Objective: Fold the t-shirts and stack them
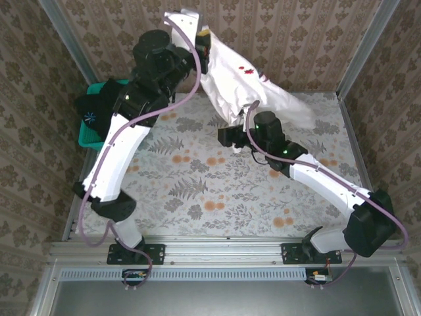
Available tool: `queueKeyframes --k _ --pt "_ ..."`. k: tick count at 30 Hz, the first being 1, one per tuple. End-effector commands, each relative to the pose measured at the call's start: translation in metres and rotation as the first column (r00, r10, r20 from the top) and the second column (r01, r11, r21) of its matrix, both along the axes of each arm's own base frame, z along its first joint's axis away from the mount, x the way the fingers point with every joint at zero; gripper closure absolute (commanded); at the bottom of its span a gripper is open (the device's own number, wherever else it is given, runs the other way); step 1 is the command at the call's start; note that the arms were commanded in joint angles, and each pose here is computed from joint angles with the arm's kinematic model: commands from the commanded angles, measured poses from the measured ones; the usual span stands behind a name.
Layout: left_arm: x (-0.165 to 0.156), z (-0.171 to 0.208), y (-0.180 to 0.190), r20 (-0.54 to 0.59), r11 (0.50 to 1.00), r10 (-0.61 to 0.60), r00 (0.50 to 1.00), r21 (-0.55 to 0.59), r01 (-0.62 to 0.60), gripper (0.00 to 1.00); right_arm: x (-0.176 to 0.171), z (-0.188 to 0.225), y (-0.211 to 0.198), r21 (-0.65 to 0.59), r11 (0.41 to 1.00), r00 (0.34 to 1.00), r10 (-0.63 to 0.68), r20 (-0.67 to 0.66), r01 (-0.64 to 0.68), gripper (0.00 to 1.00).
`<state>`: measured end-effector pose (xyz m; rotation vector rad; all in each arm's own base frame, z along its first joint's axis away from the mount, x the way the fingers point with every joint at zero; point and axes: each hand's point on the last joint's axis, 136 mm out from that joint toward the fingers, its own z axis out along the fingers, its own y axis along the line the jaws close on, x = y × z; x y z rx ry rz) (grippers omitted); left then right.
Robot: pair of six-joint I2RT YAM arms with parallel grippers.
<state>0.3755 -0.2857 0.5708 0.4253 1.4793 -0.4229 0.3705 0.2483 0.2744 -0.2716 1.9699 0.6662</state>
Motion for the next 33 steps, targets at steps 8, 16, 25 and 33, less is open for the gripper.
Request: queueKeyframes --k 8,16,25,33 --pt "0.129 -0.283 0.133 -0.543 0.928 0.325 0.774 0.027 -0.371 0.21 -0.03 -0.066 -0.045 -0.148 0.986 0.985 -0.101 -0.139 0.081 0.26" --pt "0.098 -0.369 0.153 -0.699 0.913 0.39 0.599 0.209 -0.35 0.04 -0.045 -0.114 -0.132 -0.239 0.924 0.87 -0.367 -0.33 0.299 0.22" --pt "-0.021 -0.416 -0.012 -0.759 0.969 0.109 0.642 0.226 0.102 0.03 -0.026 -0.174 -0.216 -0.238 0.82 0.619 -0.555 -0.556 0.521 0.35" --pt "-0.058 -0.496 -0.111 -0.814 0.908 -0.003 0.581 0.241 0.342 0.0 -0.008 -0.221 -0.225 -0.307 0.791 0.522 -0.588 -0.618 0.529 0.38"
